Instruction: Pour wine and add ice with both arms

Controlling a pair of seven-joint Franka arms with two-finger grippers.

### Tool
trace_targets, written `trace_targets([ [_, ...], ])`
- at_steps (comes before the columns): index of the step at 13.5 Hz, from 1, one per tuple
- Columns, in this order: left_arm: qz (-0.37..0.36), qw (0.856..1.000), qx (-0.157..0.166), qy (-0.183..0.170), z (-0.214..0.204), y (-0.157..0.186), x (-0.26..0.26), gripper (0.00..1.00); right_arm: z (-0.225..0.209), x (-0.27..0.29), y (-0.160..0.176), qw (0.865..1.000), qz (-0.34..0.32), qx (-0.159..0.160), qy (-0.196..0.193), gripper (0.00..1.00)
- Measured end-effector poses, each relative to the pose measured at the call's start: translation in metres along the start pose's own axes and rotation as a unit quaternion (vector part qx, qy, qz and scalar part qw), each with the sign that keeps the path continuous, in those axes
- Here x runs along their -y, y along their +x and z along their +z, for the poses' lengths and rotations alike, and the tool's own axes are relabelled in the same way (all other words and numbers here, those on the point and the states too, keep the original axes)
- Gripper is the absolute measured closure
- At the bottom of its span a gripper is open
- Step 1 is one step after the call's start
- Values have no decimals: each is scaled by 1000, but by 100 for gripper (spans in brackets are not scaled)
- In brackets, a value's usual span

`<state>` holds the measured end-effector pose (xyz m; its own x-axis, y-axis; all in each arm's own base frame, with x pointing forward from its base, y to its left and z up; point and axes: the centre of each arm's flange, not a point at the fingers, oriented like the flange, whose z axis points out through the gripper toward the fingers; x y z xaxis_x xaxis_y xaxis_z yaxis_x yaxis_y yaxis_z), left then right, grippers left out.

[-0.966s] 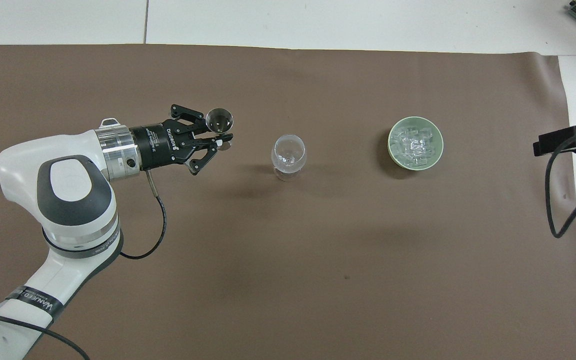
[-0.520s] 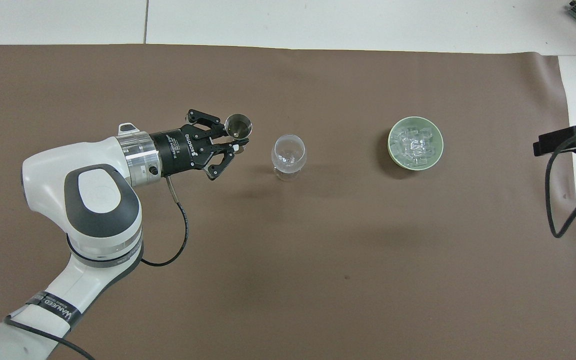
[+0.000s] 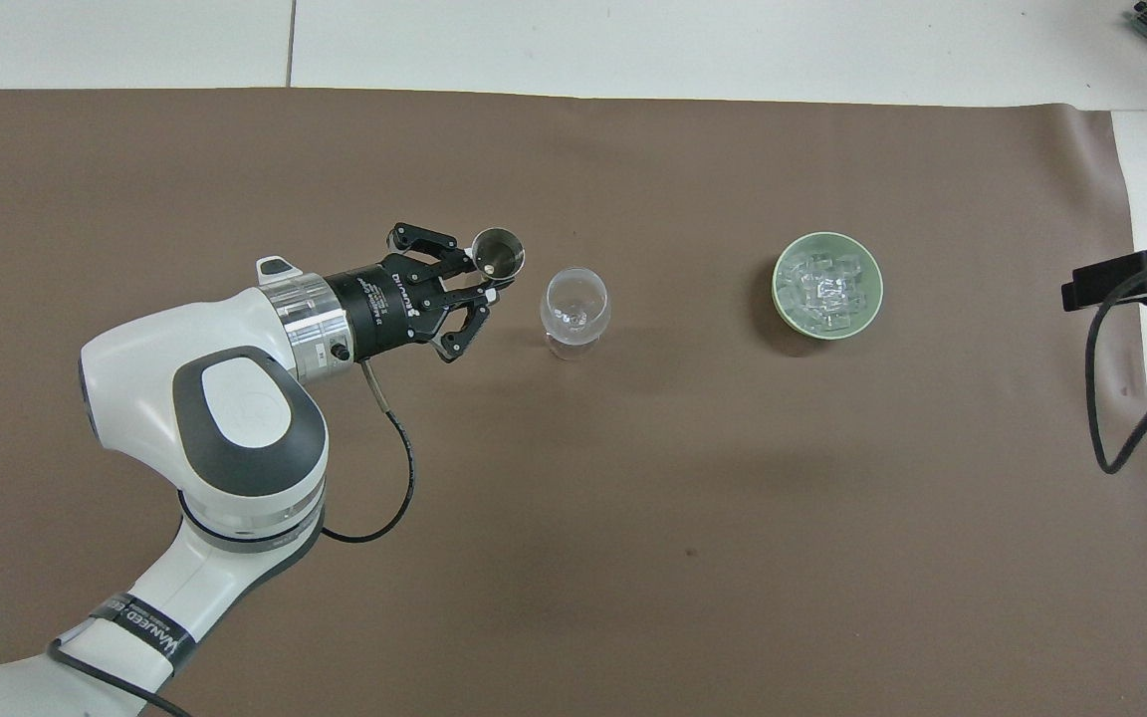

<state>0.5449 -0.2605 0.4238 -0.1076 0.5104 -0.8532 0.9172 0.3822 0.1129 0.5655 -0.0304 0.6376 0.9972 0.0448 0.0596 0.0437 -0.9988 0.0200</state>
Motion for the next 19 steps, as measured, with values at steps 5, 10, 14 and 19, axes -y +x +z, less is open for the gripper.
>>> trace_targets([
  [5, 8, 1000, -7, -14, 8, -9, 14, 78, 0, 0, 0, 1000, 0, 0, 0, 0],
  [10, 28, 999, -15, -29, 11, -14, 21, 78, 0, 0, 0, 1000, 0, 0, 0, 0],
  [14, 63, 997, -26, -47, 16, -18, 31, 78, 0, 0, 0, 1000, 0, 0, 0, 0],
  [19, 75, 994, -35, -70, 18, -20, 30, 78, 0, 0, 0, 1000, 0, 0, 0, 0],
])
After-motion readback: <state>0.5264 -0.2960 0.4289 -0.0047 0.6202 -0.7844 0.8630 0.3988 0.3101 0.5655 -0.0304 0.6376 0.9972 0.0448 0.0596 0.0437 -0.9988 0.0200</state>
